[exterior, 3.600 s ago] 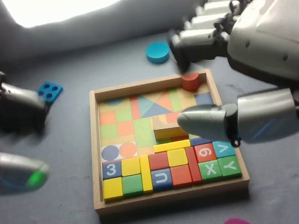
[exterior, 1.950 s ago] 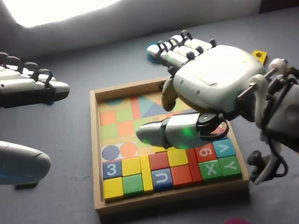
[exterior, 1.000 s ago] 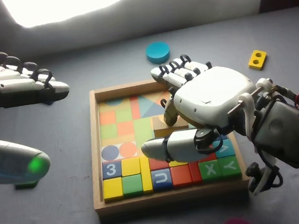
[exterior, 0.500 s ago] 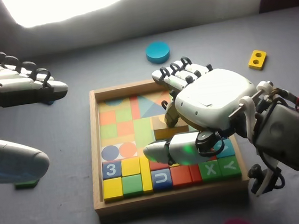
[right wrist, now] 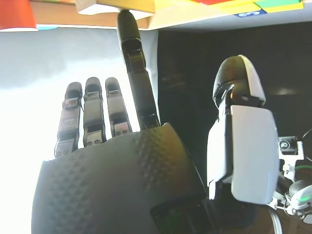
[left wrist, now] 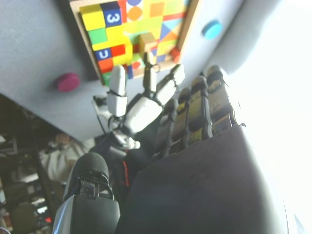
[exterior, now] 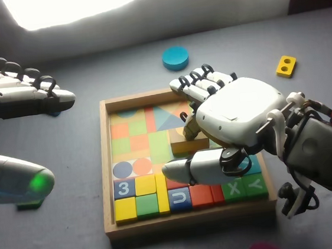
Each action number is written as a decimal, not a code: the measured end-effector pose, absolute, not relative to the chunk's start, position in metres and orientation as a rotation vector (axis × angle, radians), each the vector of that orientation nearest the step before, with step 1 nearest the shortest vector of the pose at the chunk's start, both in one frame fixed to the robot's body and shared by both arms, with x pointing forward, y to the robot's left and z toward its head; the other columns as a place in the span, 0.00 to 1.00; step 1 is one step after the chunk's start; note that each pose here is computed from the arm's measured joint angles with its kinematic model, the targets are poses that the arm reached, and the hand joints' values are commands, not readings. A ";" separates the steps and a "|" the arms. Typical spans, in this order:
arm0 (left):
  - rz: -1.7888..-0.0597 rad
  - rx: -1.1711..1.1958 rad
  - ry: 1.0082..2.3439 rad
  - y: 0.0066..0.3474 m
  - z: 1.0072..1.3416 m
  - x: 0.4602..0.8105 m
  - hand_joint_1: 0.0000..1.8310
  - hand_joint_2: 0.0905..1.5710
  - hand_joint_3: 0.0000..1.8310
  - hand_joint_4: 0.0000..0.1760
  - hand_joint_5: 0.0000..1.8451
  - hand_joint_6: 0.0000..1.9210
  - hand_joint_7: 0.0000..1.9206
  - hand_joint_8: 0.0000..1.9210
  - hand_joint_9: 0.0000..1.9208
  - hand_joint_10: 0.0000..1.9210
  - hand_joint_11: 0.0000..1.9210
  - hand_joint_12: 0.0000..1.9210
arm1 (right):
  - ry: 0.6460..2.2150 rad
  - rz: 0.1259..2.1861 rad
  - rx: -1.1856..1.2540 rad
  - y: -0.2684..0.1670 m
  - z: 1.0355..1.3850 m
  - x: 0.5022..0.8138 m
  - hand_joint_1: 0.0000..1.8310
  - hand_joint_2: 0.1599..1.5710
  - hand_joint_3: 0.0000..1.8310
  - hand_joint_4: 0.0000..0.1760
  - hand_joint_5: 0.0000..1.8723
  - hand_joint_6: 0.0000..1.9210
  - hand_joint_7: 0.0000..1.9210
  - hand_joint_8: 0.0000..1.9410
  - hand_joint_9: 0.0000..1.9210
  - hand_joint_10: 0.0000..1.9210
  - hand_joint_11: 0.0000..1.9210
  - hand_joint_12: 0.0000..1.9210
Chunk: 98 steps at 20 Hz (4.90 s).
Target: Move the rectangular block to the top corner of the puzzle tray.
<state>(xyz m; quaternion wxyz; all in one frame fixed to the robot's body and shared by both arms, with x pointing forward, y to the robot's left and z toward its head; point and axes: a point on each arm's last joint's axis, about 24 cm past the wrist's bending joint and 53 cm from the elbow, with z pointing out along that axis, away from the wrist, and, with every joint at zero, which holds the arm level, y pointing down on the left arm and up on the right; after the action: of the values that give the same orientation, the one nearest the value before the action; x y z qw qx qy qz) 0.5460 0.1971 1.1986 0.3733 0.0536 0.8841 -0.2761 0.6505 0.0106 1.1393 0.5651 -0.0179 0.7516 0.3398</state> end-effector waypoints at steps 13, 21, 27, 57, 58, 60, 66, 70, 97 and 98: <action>-0.708 0.134 2.264 0.198 1.199 0.546 0.00 0.73 0.00 0.07 0.00 0.00 0.00 0.00 0.00 0.00 0.00 0.00 | 1.768 0.763 -0.008 -0.012 1.134 0.677 0.00 0.64 0.00 0.12 0.40 0.03 0.00 0.00 0.00 0.00 0.00 0.00; -0.708 0.134 2.265 0.198 1.199 0.546 0.00 0.72 0.00 0.04 0.00 0.00 0.00 0.00 0.00 0.00 0.00 0.00 | 1.752 0.719 0.017 -0.030 1.136 0.696 0.00 0.64 0.00 0.00 0.38 0.02 0.00 0.00 0.00 0.00 0.00 0.00; -0.708 0.132 2.265 0.198 1.199 0.547 0.00 0.71 0.00 0.01 0.00 0.00 0.00 0.00 0.00 0.00 0.00 0.00 | 1.755 0.694 0.027 -0.042 1.135 0.703 0.00 0.64 0.00 0.00 0.37 0.02 0.00 0.00 0.00 0.00 0.00 0.00; -0.707 0.132 2.265 0.199 1.199 0.547 0.00 0.72 0.00 0.07 0.00 0.00 0.00 0.00 0.00 0.00 0.00 0.00 | 1.735 0.682 0.011 -0.048 1.140 0.715 0.00 0.65 0.00 0.00 0.35 0.00 0.00 0.00 0.00 0.00 0.00 0.00; -0.707 0.132 2.265 0.199 1.199 0.547 0.00 0.72 0.00 0.06 0.00 0.00 0.00 0.00 0.00 0.00 0.00 0.00 | 1.734 0.680 0.013 -0.049 1.140 0.715 0.00 0.65 0.00 0.00 0.35 0.00 0.00 0.00 0.00 0.00 0.00 0.00; -0.707 0.132 2.265 0.199 1.199 0.547 0.00 0.72 0.00 0.10 0.00 0.00 0.00 0.00 0.00 0.00 0.00 0.00 | 1.733 0.677 0.014 -0.050 1.140 0.716 0.00 0.65 0.00 0.00 0.36 0.01 0.00 0.00 0.00 0.00 0.00 0.00; -0.707 0.132 2.265 0.199 1.199 0.547 0.00 0.72 0.00 0.09 0.00 0.00 0.00 0.00 0.00 0.00 0.00 0.00 | 1.731 0.672 0.018 -0.053 1.141 0.719 0.00 0.65 0.00 0.00 0.36 0.01 0.00 0.00 0.00 0.00 0.00 0.00; -0.707 0.132 2.265 0.199 1.199 0.547 0.00 0.72 0.00 0.11 0.00 0.00 0.00 0.00 0.00 0.00 0.00 0.00 | 1.730 0.679 0.023 -0.051 1.143 0.719 0.00 0.65 0.00 0.00 0.36 0.01 0.00 0.00 0.00 0.00 0.00 0.00; -0.718 0.119 2.241 0.200 1.205 0.551 0.00 0.72 0.00 0.15 0.00 0.00 0.00 0.00 0.00 0.00 0.00 0.00 | 1.605 0.749 0.064 -0.116 1.254 0.673 0.00 0.65 0.00 0.00 0.38 0.01 0.00 0.00 0.00 0.00 0.00 0.00; -0.719 0.119 2.241 0.200 1.205 0.551 0.00 0.72 0.00 0.14 0.00 0.00 0.00 0.00 0.00 0.00 0.00 0.00 | 1.601 0.748 0.064 -0.119 1.258 0.668 0.00 0.66 0.00 0.00 0.37 0.01 0.00 0.00 0.00 0.00 0.00 0.00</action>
<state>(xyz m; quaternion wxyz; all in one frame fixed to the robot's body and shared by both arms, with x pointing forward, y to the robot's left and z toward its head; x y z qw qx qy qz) 0.5509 0.2001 1.2052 0.3825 0.0466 0.8787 -0.2819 0.6685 -0.1186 1.2577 0.6339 0.0279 0.7002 0.3272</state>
